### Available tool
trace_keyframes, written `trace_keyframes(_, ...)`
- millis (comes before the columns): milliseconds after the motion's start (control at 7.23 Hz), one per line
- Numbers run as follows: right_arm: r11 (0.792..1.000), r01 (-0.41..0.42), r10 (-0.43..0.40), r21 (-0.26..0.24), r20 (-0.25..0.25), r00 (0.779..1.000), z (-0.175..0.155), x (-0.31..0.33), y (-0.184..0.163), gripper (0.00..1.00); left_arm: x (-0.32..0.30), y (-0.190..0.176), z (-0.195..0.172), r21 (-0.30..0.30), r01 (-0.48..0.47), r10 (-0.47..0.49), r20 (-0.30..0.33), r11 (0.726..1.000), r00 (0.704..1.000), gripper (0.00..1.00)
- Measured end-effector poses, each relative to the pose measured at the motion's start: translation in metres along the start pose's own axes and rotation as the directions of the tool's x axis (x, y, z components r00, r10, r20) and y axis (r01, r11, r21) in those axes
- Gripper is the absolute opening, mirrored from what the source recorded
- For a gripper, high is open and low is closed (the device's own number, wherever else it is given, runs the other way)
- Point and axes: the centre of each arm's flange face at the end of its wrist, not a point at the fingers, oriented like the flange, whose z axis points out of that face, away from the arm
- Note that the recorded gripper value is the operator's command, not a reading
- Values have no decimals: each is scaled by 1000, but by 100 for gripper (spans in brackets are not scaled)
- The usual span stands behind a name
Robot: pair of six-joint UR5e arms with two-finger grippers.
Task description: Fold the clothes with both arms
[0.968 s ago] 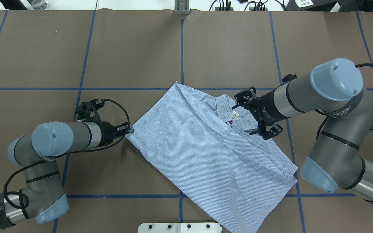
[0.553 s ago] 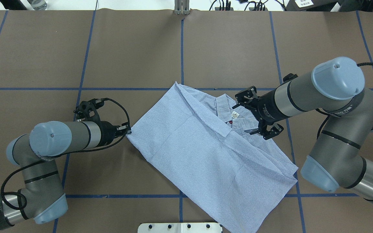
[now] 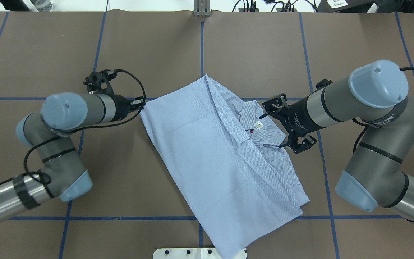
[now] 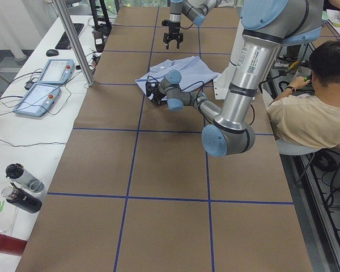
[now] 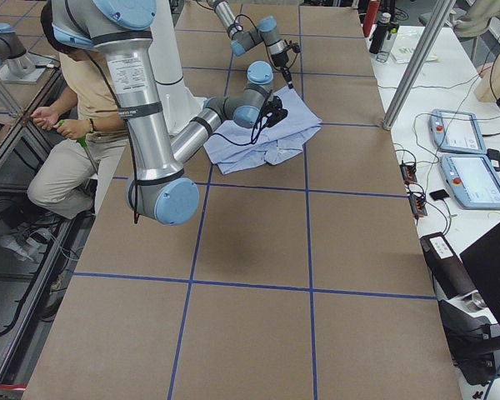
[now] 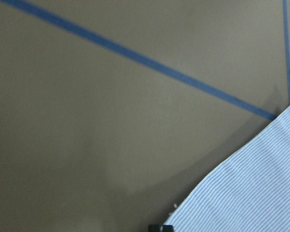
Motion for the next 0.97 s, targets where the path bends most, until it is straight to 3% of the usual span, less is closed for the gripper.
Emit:
trace_keyframes(138, 1000, -2, 2, 1, 2, 1000, -1, -1, -1, 100, 14, -47, 25, 27, -13, 12, 22, 1000, 1000, 0)
trace_keyframes(276, 1000, -3, 3, 3, 4, 1000, -2, -2, -3, 100, 26, -87, 47, 41, -37, 36, 37, 998, 999, 41)
trace_keyframes(691, 999, 8, -10, 50, 53, 999, -1, -13, 1, 100, 51, -144, 63, 52, -52, 50, 31, 997, 998, 50)
trace_keyframes(968, 994, 37, -47, 102, 89, 995, 17, -19, 28, 100, 43, -168, 22, -47, -51, 50, -31, 998, 998, 50)
